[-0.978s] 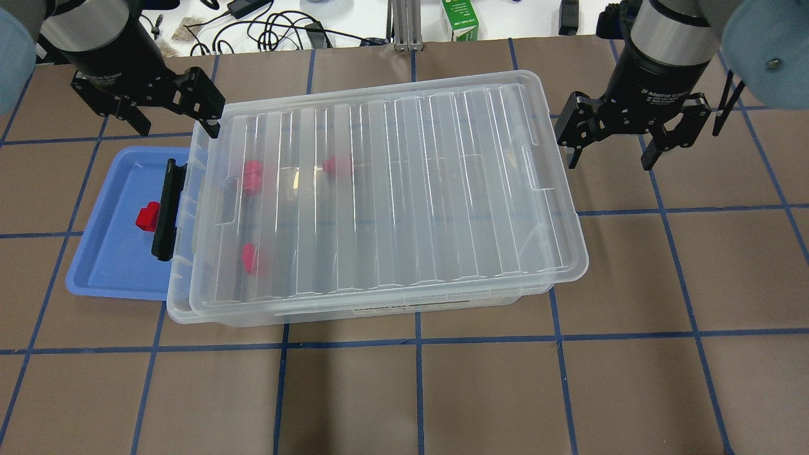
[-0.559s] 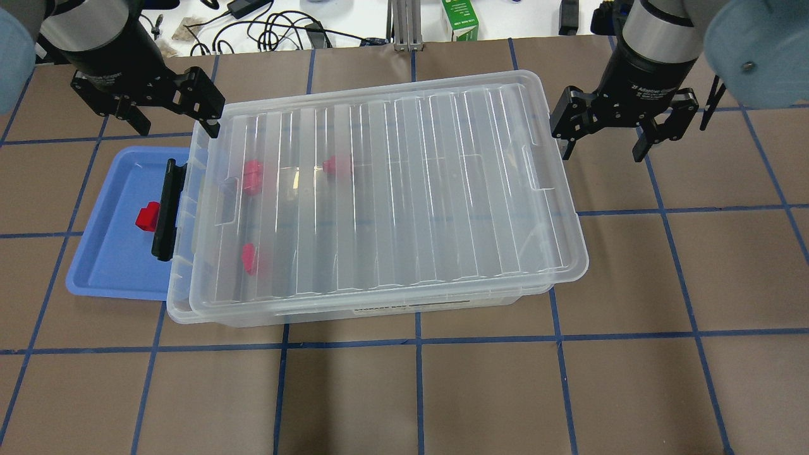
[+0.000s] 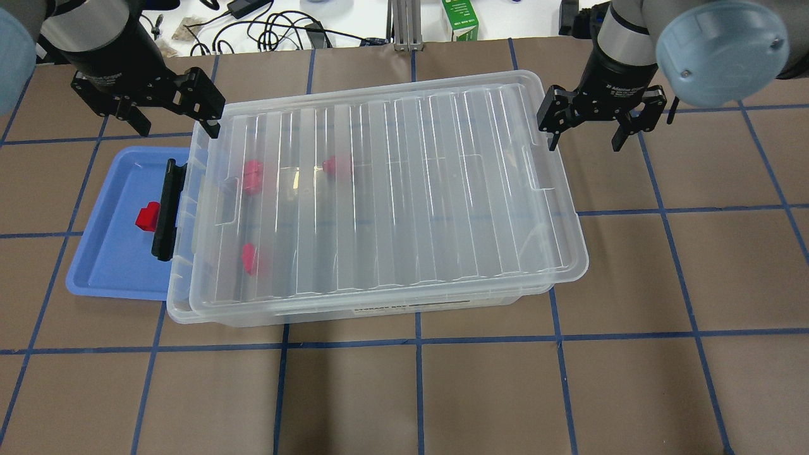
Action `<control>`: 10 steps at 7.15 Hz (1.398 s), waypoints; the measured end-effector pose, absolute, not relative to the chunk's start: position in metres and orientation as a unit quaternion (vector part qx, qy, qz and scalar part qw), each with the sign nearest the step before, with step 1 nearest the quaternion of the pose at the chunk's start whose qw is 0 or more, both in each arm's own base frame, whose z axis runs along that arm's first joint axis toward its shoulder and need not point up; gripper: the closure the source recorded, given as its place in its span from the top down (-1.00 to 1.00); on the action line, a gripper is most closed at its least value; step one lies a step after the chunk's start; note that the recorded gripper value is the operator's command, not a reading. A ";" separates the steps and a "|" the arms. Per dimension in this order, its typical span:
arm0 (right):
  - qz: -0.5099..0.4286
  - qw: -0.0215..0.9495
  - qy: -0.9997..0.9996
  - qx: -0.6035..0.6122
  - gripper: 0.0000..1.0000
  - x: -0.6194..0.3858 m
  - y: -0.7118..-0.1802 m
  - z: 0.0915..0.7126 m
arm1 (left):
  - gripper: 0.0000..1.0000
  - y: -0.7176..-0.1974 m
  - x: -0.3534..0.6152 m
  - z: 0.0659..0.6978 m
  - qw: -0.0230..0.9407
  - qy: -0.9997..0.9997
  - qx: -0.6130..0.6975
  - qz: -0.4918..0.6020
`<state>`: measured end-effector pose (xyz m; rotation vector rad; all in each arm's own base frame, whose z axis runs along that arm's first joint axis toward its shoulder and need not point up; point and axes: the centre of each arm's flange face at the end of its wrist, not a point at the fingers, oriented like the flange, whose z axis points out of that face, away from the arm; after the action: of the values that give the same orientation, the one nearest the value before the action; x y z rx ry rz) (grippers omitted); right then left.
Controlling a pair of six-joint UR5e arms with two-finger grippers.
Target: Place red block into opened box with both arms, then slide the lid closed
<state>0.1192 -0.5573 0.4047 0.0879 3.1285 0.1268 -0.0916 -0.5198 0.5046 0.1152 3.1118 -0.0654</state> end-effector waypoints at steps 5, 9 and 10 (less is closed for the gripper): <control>0.069 0.005 0.997 0.026 1.00 0.119 -0.580 0.358 | 1.00 -0.520 -0.092 0.505 0.013 0.999 0.037 -0.021; 0.078 0.004 0.997 0.026 1.00 0.118 -0.587 0.341 | 1.00 -0.520 -0.092 0.504 0.013 0.999 0.037 -0.021; 0.076 0.003 0.997 0.027 1.00 0.117 -0.589 0.339 | 1.00 -0.520 -0.092 0.504 0.013 0.999 0.037 -0.021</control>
<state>0.1171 -0.5890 0.3392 0.0839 3.1248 0.2377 -0.0916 -0.5203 0.5042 0.1152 3.1119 -0.0646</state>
